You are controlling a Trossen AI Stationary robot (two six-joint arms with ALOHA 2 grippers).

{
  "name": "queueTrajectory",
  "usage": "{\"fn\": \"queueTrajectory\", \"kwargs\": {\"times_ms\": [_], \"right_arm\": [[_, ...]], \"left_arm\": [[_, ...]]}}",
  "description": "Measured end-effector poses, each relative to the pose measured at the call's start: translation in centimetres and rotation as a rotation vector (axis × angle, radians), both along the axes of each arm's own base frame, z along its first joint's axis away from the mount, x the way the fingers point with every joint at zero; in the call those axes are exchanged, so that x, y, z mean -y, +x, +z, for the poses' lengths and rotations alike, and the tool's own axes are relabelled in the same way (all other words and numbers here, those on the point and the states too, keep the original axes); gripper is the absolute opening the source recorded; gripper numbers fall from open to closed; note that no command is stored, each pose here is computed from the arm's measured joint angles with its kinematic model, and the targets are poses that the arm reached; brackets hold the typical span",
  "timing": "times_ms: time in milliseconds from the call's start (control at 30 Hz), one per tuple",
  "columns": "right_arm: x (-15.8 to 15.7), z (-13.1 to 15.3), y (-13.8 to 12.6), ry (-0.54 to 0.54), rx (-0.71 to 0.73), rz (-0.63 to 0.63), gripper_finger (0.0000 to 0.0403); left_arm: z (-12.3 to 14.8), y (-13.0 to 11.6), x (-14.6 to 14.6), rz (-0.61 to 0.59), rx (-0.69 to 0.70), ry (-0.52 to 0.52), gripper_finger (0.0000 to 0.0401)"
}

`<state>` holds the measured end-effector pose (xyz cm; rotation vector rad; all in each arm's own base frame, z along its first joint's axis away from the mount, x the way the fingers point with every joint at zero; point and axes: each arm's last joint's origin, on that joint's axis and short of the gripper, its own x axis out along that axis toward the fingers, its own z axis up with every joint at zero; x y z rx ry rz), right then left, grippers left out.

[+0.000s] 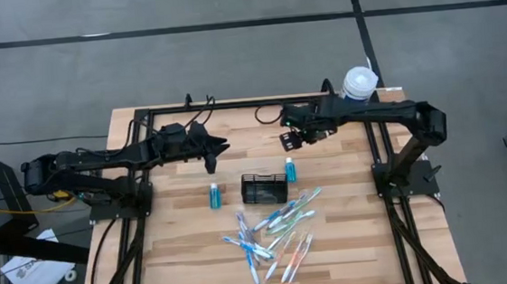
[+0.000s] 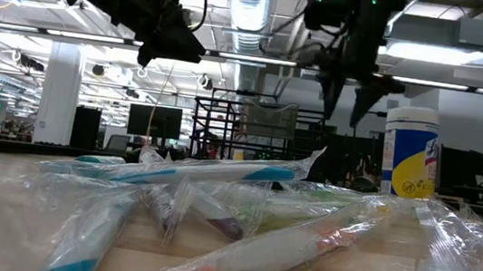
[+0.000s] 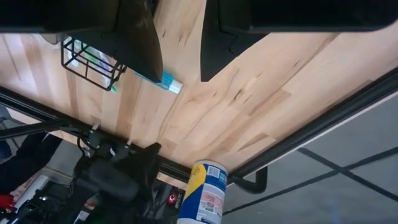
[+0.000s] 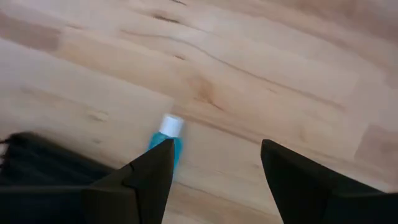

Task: Pick & Place toothbrushing station
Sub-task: Put the blue mouthwash into the black wire organizer

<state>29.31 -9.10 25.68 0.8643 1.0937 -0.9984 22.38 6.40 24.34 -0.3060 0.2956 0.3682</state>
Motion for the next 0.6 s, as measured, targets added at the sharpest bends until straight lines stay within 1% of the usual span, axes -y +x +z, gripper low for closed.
{"fn": "queueTrajectory", "kwargs": {"times_ms": [133, 233, 300, 467, 600], "right_arm": [[-1.0, -1.8, 0.2, 0.018, 0.029, -0.074, 0.023], [-1.6, -2.8, 0.8, 0.038, 0.111, -0.099, 0.023], [-1.8, -3.5, 1.0, 0.045, 0.136, -0.118, 0.023], [-1.7, -4.3, 1.4, 0.066, 0.206, -0.149, 0.023], [-1.8, -4.6, 1.3, 0.07, 0.201, -0.16, 0.023]], "left_arm": [[-0.1, 0.0, 0.1, -0.015, 0.003, -0.033, 0.0104], [-0.1, 0.0, 0.1, -0.035, 0.003, -0.045, 0.0104], [-0.1, 0.0, 0.2, -0.042, 0.004, -0.051, 0.0104], [-0.3, 0.0, 0.2, -0.041, -0.01, -0.077, 0.0104], [-0.7, -0.2, 0.2, -0.039, -0.05, -0.089, 0.0104]]}}
